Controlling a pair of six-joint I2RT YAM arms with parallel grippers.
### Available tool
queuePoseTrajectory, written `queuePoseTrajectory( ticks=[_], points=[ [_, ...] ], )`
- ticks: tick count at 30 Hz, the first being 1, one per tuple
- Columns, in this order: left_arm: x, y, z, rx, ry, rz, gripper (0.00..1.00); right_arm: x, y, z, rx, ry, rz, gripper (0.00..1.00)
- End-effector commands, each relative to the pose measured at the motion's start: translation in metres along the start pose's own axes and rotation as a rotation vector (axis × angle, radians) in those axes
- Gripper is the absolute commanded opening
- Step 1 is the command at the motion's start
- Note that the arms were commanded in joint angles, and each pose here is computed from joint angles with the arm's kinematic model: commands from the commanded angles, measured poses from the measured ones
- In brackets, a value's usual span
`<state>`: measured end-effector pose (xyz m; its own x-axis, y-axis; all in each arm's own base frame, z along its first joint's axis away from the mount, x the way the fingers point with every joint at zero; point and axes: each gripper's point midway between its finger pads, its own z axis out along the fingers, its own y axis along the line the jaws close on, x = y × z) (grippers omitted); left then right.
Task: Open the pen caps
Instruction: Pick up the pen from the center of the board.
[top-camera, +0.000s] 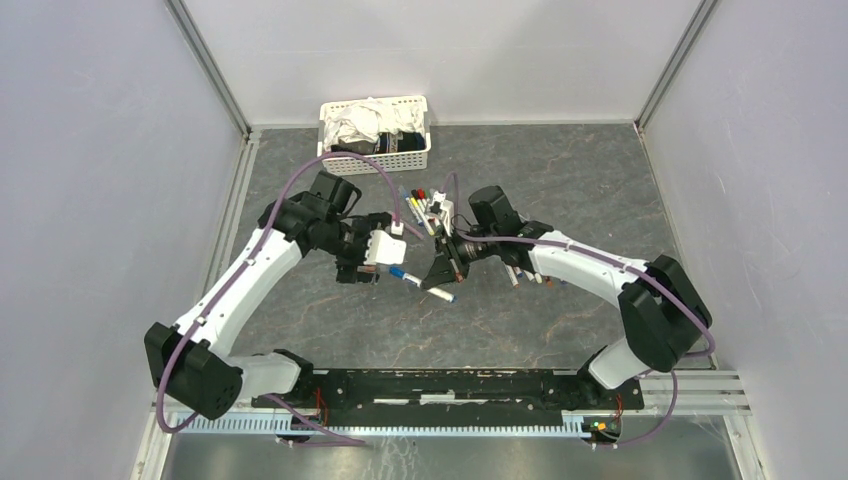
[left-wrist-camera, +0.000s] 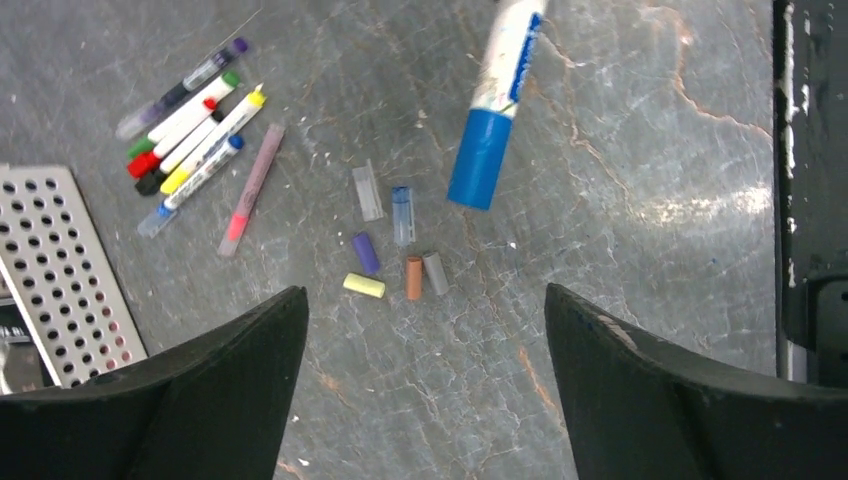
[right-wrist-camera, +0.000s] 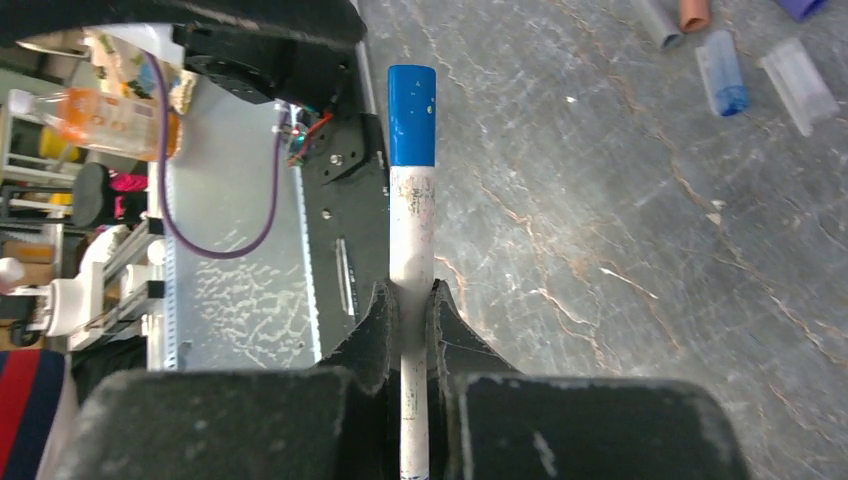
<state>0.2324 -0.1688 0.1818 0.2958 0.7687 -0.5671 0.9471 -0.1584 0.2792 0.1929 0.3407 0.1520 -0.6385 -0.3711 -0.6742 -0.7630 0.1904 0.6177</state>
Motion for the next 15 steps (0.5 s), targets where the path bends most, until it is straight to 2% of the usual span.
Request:
queuePoseTrajectory(
  ticks=[1, 5, 13, 14, 15],
  points=[
    [-0.019, -0.010, 0.002, 0.068, -0.049, 0.148, 0.87, -0.033, 0.026, 0.004, -0.134, -0.064, -0.019, 0.00],
    [-0.023, -0.018, 0.011, 0.112, -0.054, 0.172, 0.70, -0.039, 0.027, 0.011, -0.169, -0.065, 0.009, 0.00],
    [-0.026, -0.023, 0.031, 0.185, -0.002, 0.198, 0.52, -0.045, 0.024, 0.015, -0.171, -0.067, 0.024, 0.00],
    [-0.026, -0.024, 0.033, 0.191, 0.005, 0.203, 0.47, -0.046, 0.023, 0.015, -0.171, -0.069, 0.023, 0.00],
    [-0.025, -0.025, 0.034, 0.199, 0.016, 0.207, 0.38, -0.045, 0.023, 0.016, -0.173, -0.067, 0.023, 0.00]
  ],
)
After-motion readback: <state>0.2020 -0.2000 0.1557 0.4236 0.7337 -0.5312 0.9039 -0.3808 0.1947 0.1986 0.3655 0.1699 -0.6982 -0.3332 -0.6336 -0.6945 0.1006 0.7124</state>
